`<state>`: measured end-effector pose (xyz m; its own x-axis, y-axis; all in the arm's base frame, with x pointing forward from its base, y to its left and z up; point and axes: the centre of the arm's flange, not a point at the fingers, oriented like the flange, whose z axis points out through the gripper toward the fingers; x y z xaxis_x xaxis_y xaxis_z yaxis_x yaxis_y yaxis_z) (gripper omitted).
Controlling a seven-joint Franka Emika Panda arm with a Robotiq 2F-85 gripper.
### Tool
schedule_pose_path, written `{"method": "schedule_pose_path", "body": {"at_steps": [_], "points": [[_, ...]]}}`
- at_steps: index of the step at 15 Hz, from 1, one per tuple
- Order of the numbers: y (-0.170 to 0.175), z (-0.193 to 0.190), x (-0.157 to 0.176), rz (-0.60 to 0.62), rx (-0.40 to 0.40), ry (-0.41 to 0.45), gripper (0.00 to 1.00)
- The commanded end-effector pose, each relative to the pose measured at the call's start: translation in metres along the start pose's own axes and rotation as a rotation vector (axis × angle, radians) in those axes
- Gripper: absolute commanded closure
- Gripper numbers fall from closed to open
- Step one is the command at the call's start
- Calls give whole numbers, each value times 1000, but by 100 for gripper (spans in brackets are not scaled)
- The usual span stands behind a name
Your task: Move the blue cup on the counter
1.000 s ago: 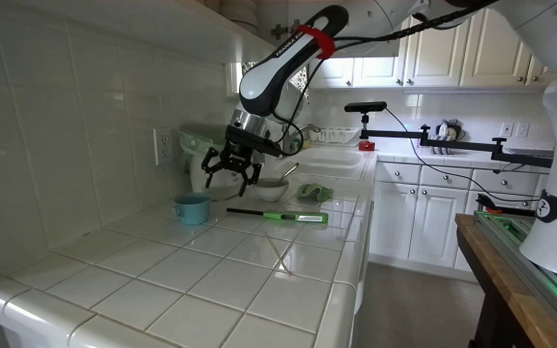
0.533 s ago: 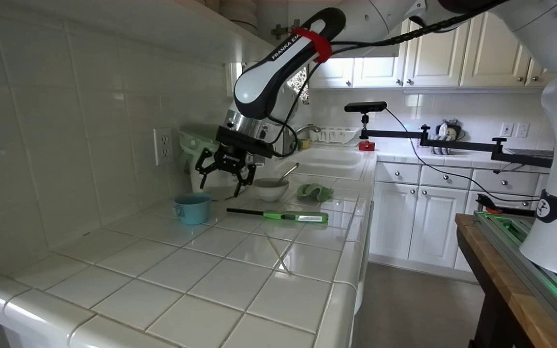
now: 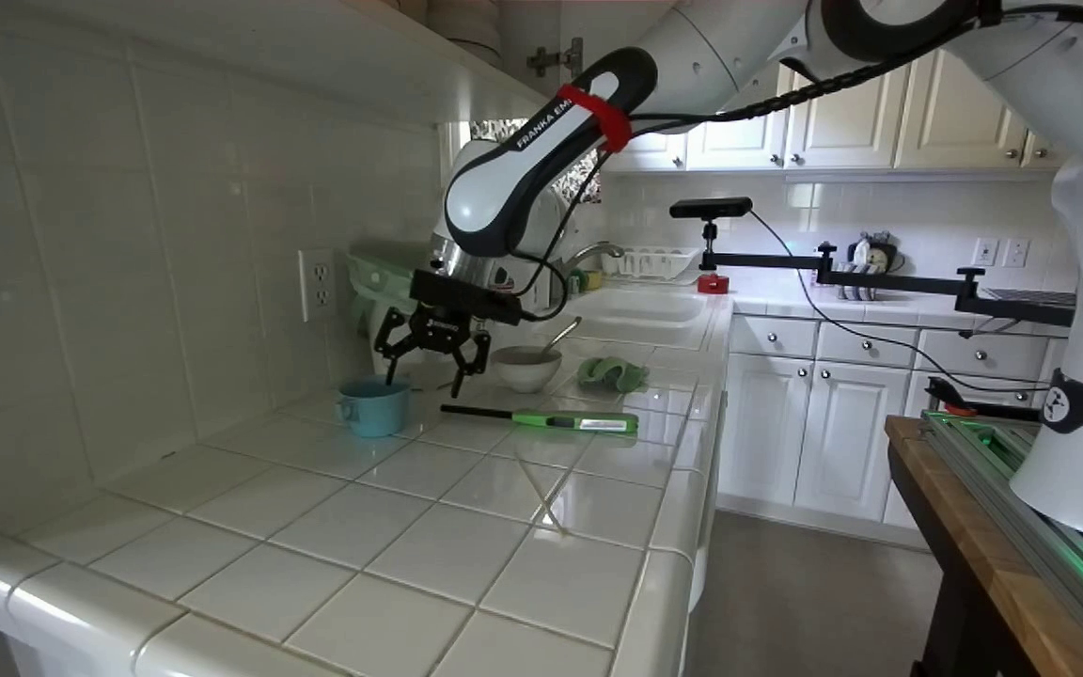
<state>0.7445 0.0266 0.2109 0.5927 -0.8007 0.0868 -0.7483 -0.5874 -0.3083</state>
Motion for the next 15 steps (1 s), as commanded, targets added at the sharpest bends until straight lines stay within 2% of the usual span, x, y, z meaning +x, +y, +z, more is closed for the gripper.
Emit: {"method": "schedule_pose_path", "body": {"at_steps": [1,2,3,5,12,14,15], "points": [[-19,7,7,-3,-21,2,0],[-21,8,7,-6,-24,0,7],[-22,9,7,-11,-26,-1,27],[-24,11,7,-22,-33,3,32],[-26,16,9,-39,-35,11,87],[-29,10,7,-49,-27,16,100],[-31,7,6,-55,-23,19,100]]}}
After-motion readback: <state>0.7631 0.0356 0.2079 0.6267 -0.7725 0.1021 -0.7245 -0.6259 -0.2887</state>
